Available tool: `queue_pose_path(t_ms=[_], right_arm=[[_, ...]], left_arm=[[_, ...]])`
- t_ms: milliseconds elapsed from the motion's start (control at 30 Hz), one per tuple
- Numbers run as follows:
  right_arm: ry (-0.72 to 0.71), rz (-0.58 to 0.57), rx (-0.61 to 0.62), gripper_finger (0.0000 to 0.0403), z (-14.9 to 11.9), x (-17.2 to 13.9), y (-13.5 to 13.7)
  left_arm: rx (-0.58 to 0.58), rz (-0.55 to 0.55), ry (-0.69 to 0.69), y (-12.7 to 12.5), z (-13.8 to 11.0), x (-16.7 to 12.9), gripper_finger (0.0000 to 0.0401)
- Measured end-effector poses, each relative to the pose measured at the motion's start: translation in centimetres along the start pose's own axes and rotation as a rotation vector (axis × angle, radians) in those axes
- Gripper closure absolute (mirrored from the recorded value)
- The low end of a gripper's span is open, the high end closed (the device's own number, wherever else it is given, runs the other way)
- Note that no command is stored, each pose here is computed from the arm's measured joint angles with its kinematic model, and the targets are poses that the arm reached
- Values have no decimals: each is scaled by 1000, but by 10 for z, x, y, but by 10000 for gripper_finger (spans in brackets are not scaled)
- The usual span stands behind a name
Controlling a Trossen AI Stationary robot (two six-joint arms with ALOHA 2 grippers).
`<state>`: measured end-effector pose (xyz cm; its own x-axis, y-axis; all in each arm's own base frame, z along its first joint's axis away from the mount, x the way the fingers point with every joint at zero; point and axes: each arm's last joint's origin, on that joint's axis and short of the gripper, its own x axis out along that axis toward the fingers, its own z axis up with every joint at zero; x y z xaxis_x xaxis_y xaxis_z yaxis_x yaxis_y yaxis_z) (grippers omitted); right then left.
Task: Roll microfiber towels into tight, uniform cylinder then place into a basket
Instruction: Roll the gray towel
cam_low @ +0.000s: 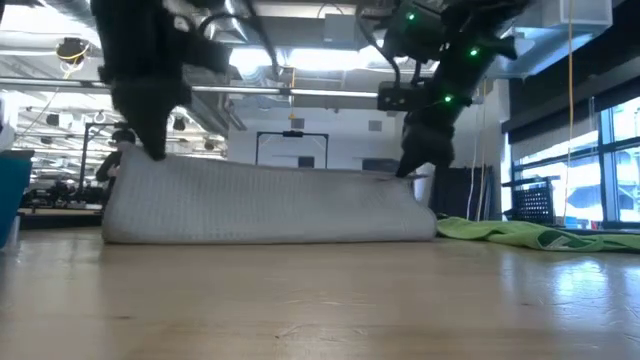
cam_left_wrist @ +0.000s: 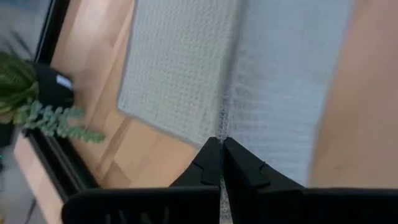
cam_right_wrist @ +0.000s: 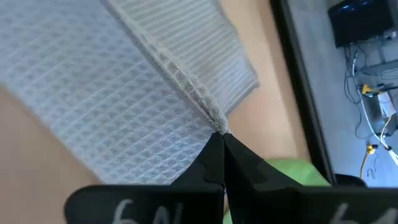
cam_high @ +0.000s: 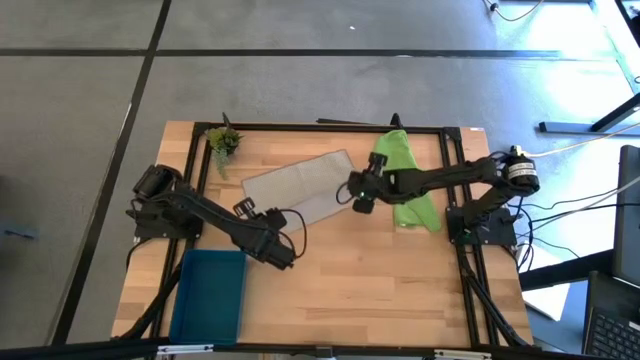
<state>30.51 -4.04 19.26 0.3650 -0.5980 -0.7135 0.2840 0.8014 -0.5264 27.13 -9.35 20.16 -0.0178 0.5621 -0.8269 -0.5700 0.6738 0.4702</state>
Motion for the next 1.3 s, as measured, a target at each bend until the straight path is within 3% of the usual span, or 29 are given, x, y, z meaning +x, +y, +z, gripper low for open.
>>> queue_pose_path(t_ms=[100,267,500,800,1133,1300], right_arm=[[-6,-14,9,402,2,7,-11],[-48,77,62,402,4,18,-27],[-87,73,119,403,7,38,-42],[-102,44,93,402,5,78,-47],[-106,22,122,402,3,89,-57],[-124,93,117,390,3,89,-55]], left_arm=[[-2,56,-7,4,-2,12,401],[-21,122,-10,12,-1,27,401],[-40,201,5,24,3,46,401],[-63,300,35,42,7,72,401],[-43,355,42,57,6,107,401],[13,329,63,59,11,115,401]])
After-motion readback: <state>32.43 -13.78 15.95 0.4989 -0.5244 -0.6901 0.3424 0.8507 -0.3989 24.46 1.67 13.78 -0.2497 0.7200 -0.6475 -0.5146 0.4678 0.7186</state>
